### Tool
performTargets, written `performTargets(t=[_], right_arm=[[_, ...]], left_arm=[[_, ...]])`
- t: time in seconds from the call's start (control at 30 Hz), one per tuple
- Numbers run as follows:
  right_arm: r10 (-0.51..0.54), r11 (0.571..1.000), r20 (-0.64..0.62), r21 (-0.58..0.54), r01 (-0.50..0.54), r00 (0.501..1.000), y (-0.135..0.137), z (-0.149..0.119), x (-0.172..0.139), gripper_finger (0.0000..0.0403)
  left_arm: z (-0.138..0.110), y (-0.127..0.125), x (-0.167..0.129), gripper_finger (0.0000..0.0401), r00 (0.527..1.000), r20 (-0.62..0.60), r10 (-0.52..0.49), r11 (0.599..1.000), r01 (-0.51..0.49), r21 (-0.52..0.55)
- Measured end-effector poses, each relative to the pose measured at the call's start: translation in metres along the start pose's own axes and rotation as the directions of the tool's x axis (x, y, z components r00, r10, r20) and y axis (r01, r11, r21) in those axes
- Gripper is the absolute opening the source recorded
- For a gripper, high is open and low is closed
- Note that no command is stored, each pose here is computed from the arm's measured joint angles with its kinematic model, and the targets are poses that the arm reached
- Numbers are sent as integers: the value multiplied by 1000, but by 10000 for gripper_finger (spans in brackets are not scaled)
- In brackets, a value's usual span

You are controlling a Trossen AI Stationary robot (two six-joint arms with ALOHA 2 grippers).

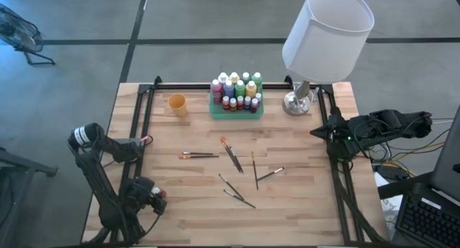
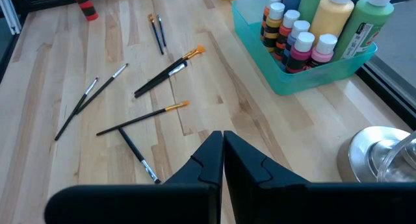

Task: Pick & Place Paint Supplies
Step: Put the small red paint bottle into the green bin

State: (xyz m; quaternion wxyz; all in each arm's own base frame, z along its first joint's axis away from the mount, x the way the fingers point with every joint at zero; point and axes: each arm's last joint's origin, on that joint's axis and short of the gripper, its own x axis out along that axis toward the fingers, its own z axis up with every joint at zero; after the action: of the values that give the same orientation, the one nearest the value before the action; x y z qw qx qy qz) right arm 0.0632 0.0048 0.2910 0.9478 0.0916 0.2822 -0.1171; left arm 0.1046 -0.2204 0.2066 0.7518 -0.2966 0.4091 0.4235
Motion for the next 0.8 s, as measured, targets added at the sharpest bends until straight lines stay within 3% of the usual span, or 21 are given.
performTargets(t=[0.4, 0.8], right_arm=[[0, 1000, 0, 0, 0, 1000, 0, 0, 0, 8], [0, 1000, 0, 0, 0, 1000, 0, 0, 0, 8]], left_arm=[[0, -1, 0, 123, 1000, -5, -2, 1000, 2, -4], [0, -1, 0, 131, 1000, -10, 0, 1000, 0, -4]])
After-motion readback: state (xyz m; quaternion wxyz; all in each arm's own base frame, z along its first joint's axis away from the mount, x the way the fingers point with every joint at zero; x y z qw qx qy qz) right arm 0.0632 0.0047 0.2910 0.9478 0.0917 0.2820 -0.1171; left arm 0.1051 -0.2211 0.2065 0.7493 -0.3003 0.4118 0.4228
